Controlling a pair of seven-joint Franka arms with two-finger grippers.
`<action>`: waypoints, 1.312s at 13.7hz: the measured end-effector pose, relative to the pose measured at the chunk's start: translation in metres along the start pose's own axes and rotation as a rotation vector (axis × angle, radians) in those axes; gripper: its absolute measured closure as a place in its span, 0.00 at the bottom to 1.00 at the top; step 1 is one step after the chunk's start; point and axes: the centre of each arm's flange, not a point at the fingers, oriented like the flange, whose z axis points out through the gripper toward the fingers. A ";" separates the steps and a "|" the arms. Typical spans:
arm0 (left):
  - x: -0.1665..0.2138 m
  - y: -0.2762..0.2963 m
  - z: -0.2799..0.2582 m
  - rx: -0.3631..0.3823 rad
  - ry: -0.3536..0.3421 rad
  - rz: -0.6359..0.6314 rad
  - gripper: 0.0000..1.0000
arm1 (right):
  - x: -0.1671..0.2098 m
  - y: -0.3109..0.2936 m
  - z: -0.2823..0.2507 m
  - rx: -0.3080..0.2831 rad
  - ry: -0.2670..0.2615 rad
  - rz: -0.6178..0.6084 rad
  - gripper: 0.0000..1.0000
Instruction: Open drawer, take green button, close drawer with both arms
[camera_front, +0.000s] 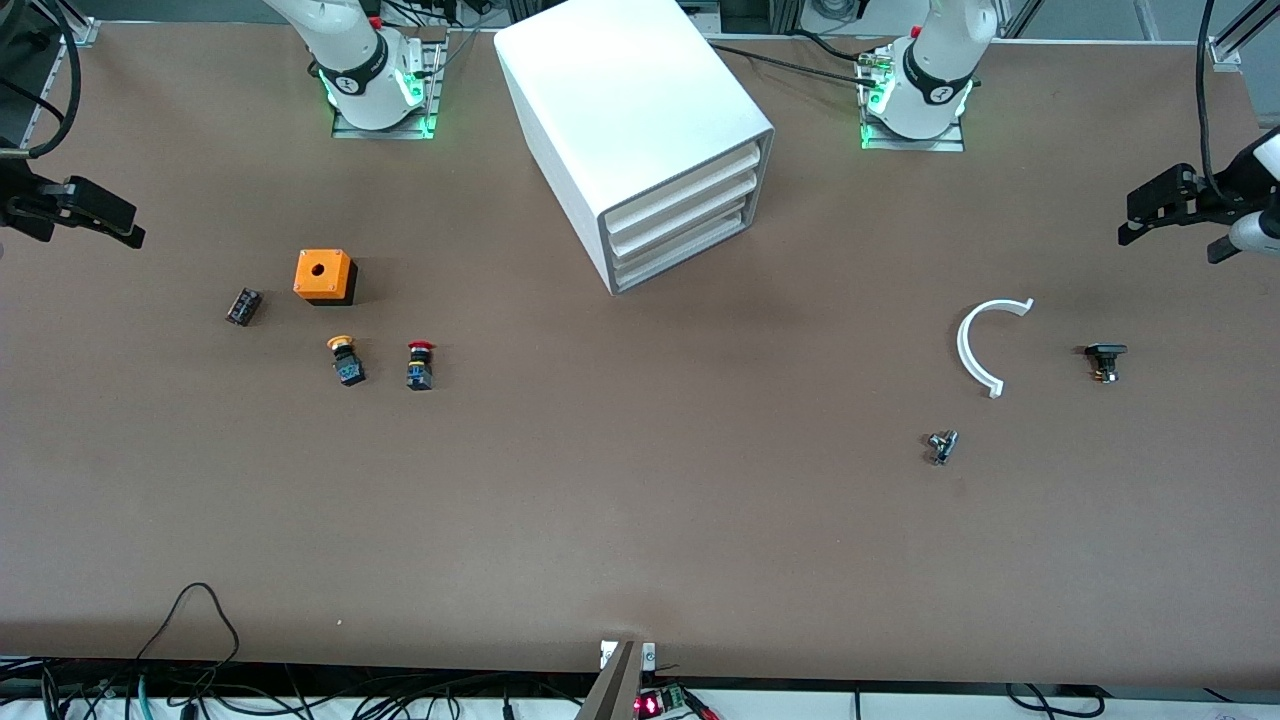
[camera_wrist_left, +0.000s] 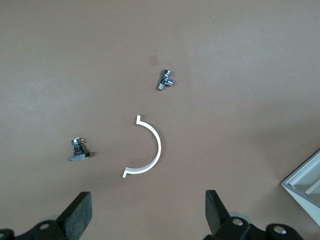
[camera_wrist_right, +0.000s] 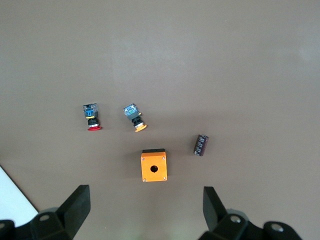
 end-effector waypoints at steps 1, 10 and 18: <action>0.000 0.000 0.000 0.000 0.000 0.000 0.00 | 0.000 0.000 0.000 0.000 0.000 0.000 0.00; 0.000 0.000 -0.003 0.002 0.007 0.000 0.00 | 0.000 0.000 0.000 0.000 0.002 0.000 0.00; 0.001 -0.001 -0.001 -0.002 0.002 -0.001 0.00 | 0.001 0.000 -0.001 0.000 0.008 0.000 0.00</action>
